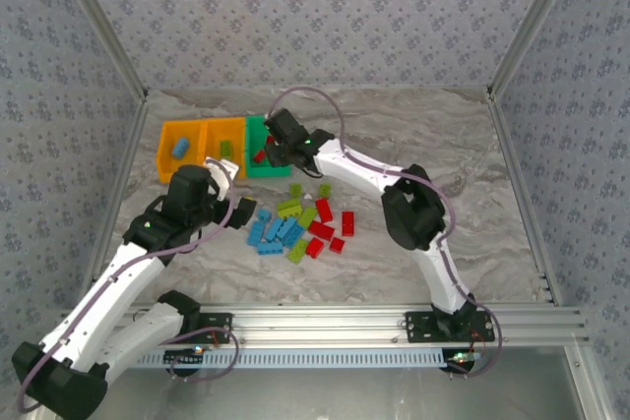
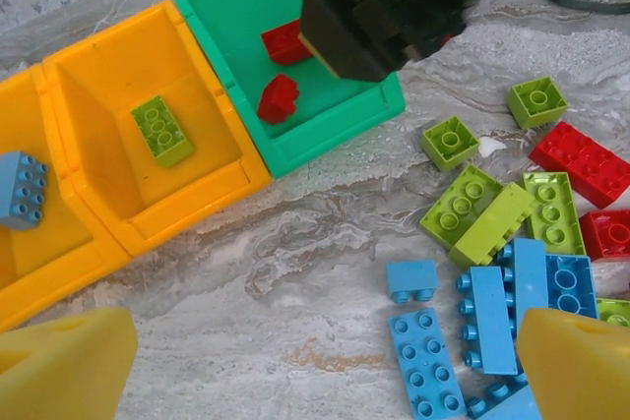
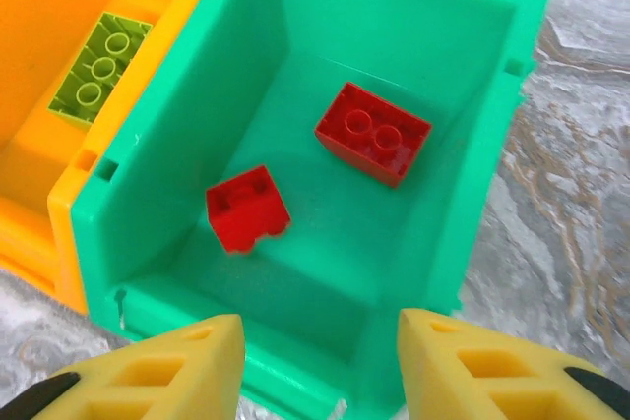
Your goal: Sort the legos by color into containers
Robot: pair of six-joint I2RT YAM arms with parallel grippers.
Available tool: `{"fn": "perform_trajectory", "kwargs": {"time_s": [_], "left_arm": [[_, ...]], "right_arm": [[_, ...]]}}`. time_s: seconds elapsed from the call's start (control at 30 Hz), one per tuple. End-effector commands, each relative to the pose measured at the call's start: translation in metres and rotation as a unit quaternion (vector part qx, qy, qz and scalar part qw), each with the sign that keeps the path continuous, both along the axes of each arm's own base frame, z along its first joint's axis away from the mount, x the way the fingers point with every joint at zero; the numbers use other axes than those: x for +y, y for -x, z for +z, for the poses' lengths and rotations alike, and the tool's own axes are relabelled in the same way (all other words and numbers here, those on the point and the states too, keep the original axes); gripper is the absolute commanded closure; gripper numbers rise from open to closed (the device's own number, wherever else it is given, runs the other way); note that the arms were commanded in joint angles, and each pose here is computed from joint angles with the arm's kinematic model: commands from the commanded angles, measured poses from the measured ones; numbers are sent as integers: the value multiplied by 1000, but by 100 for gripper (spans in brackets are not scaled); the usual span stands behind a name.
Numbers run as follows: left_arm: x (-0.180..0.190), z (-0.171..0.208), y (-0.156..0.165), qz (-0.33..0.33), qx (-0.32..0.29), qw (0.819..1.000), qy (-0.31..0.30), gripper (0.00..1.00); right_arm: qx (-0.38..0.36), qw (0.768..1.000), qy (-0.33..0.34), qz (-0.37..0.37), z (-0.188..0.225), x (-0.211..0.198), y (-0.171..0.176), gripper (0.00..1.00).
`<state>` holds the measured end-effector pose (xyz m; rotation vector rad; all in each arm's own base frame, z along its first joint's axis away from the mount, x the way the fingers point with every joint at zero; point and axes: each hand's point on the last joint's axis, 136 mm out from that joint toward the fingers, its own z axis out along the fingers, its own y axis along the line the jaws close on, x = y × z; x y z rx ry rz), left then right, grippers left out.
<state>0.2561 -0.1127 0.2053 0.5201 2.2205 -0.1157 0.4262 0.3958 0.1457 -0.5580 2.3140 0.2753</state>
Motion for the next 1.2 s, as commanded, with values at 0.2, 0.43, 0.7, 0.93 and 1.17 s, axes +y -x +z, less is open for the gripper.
{"fn": "perform_trajectory", "kwargs": {"time_s": [0.2, 0.43, 0.7, 0.93, 1.17], "left_arm": [[-22, -37, -20, 118, 146, 977, 100, 6], [-51, -94, -34, 90, 220, 968, 85, 22], [-54, -148, -44, 104, 263, 958, 36, 30], [-53, -173, -39, 108, 292, 950, 18, 38], [-51, -175, -40, 116, 286, 951, 22, 62]], "right_arm": [[32, 995, -85, 37, 78, -83, 98, 43], [86, 993, -71, 37, 59, -123, 149, 26], [94, 992, -82, 22, 57, -125, 145, 15], [92, 992, -87, -9, 54, -131, 133, 14], [98, 991, -94, -13, 55, -131, 133, 14]]}}
